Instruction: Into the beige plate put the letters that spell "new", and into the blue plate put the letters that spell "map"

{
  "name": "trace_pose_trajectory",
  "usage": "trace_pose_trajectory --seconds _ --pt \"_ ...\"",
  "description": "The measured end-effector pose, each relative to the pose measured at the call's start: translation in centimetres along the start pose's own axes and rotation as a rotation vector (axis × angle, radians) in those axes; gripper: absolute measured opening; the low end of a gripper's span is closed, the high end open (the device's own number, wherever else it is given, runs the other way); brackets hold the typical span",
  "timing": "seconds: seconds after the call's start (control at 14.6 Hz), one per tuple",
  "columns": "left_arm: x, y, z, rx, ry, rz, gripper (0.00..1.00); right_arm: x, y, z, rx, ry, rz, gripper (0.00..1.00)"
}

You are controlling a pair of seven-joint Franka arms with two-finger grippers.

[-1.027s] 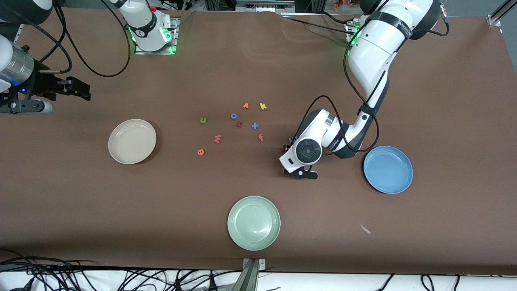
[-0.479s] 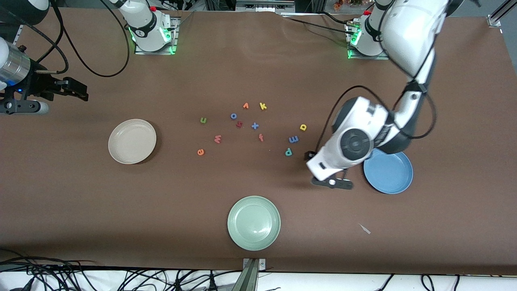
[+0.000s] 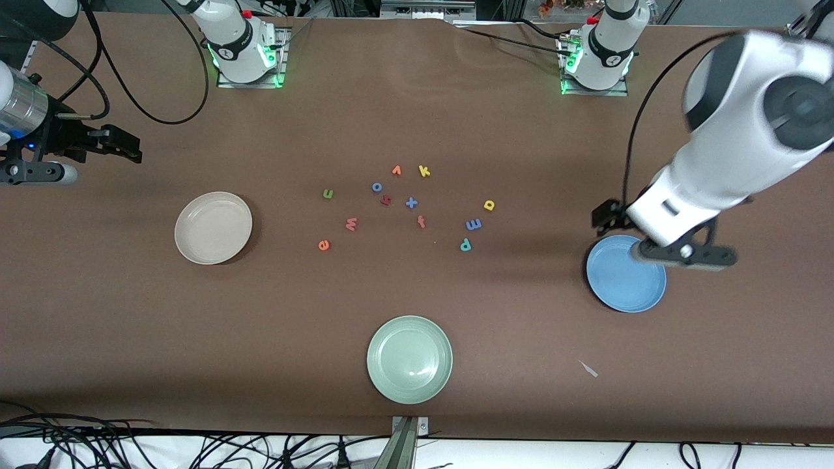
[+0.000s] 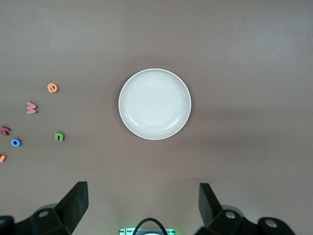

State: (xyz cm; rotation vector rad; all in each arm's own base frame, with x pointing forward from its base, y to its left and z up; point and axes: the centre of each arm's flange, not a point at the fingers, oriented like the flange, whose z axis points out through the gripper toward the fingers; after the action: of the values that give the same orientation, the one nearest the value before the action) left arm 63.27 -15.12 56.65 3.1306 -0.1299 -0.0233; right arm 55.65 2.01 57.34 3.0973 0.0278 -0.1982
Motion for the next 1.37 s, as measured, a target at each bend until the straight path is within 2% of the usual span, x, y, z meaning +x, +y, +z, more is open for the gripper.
trace_pose_trajectory --seconds 0.14,0.41,0.62,0.89,1.37 --pt "-1.5 -1.1 -2.1 0.0 -0.001 0.013 1.0 0.0 0.0 0.0 0.0 0.0 0.0 1.0" --pt "-1.4 -4.2 -1.1 0.003 -0.023 0.031 1.0 0.0 0.0 0.0 0.0 0.0 0.0 1.0" --pt "-2.7 -7.0 -1.8 0.019 -0.011 -0.005 1.0 0.0 0.0 0.0 0.0 0.0 0.0 1.0" --pt "-6.0 -8.5 -3.8 0.029 0.047 -0.026 1.0 0.0 0.0 0.0 0.0 0.0 0.0 1.0" --pt "-7.5 -10.1 -3.6 0.034 0.034 -0.056 1.0 0.0 0.0 0.0 0.0 0.0 0.0 1.0"
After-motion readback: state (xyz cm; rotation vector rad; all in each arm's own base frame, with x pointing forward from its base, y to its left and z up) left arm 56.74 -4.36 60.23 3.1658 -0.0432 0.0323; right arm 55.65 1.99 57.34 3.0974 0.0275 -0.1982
